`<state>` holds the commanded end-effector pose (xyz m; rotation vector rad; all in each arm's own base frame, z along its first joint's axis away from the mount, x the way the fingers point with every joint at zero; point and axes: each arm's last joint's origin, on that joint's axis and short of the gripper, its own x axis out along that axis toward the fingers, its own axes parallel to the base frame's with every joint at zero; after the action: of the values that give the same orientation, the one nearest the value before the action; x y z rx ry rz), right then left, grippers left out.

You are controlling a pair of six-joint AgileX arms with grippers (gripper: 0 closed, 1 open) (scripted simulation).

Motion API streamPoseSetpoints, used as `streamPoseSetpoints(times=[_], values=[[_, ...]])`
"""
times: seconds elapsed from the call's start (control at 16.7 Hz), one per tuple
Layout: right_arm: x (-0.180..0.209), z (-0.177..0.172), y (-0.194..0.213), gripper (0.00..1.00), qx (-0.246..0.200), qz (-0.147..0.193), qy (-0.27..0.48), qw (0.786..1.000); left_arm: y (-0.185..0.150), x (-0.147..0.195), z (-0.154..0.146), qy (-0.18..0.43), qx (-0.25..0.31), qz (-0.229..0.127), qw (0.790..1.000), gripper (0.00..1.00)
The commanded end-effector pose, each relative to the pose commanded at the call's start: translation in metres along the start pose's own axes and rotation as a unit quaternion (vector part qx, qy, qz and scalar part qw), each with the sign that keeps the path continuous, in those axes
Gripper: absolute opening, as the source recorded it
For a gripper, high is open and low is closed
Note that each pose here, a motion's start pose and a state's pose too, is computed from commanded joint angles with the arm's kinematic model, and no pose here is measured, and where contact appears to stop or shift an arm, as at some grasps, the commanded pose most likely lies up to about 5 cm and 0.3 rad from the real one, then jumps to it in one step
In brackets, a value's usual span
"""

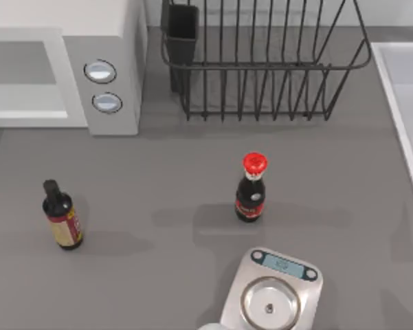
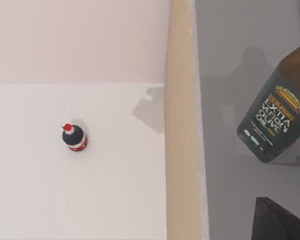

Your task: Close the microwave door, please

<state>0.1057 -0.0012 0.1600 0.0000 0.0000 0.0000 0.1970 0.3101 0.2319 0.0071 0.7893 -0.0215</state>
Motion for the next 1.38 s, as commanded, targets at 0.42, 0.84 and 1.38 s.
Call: streamPoseSetpoints(times=[0.42, 0.84, 1.38], values=[[0.0, 0.0, 0.0, 1.0, 0.0, 0.0, 0.0, 1.0, 0.002, 0.053, -0.053, -0.004, 0.003, 0.005, 1.0, 0.0], [0.0, 0.0, 0.0, 1.0, 0.0, 0.0, 0.0, 1.0, -0.002, 0.061, -0.061, -0.003, 0.002, 0.001, 1.0, 0.0], [0.0, 0.0, 0.0, 1.0, 0.0, 0.0, 0.0, 1.0, -0.092, 0.062, -0.061, 0.0, 0.0, -0.001, 1.0, 0.0]])
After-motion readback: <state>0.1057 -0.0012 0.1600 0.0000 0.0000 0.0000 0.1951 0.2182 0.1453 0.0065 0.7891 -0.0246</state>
